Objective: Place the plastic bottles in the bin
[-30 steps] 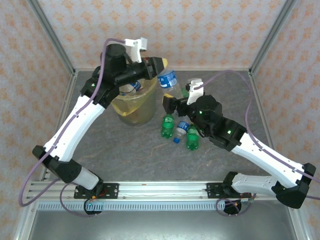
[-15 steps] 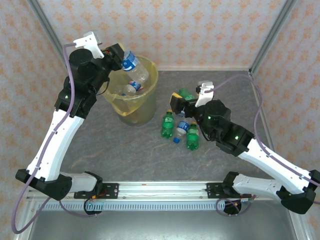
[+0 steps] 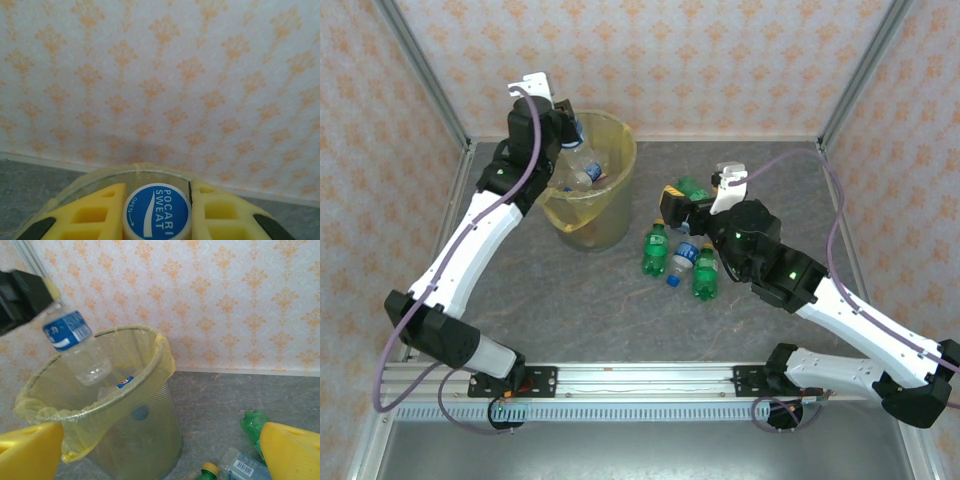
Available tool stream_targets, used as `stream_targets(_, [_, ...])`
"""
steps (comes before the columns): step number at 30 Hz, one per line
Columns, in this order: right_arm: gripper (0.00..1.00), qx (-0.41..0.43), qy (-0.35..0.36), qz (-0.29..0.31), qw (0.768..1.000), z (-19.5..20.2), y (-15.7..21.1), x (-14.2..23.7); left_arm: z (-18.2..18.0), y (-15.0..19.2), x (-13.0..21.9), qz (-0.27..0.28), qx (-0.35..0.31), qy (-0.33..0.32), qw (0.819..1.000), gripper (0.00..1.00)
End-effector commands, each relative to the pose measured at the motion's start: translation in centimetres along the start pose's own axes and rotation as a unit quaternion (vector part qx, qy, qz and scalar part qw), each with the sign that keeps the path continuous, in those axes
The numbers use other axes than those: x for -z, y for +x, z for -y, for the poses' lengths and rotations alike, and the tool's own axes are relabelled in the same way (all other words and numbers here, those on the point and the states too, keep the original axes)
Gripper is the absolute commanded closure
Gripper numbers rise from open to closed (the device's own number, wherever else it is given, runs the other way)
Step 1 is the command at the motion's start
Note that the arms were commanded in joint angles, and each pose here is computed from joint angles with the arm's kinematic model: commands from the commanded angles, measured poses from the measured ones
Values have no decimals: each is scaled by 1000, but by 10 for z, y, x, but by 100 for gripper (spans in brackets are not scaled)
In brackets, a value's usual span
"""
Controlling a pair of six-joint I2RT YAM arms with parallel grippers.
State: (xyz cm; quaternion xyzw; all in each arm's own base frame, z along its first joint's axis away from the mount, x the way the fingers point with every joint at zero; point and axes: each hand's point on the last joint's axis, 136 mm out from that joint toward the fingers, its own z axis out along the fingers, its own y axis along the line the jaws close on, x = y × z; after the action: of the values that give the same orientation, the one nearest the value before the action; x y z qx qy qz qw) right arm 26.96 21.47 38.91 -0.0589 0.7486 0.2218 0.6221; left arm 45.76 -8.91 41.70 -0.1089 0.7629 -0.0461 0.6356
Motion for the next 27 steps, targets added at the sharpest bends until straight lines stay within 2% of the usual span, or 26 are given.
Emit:
stream_targets(1, [0, -3, 7, 16, 1000, 0, -15, 3, 2, -2, -16, 27, -24, -12, 999, 77])
stream_targets(6, [0, -3, 8, 9, 1000, -1, -15, 2, -1, 28, -43, 16, -52, -30, 998, 76])
stream_targets(10, [0, -8, 9, 6, 1000, -1, -12, 0, 2, 65, -61, -22, -59, -30, 998, 74])
stream_targets(16, [0, -7, 13, 4, 1000, 1, -11, 1, 3, 96, -67, -57, -57, -17, 997, 70])
stream_targets(19, [0, -10, 13, 7, 1000, 0, -14, 1, 1, 96, -66, -60, -59, -20, 996, 67])
stream_targets(21, [0, -10, 14, 6, 1000, 1, -12, 1, -3, 95, -64, -60, -65, -31, 996, 71])
stream_targets(27, [0, -8, 17, 3, 1000, 2, -5, -2, -1, 54, -51, -25, -66, -33, 997, 70])
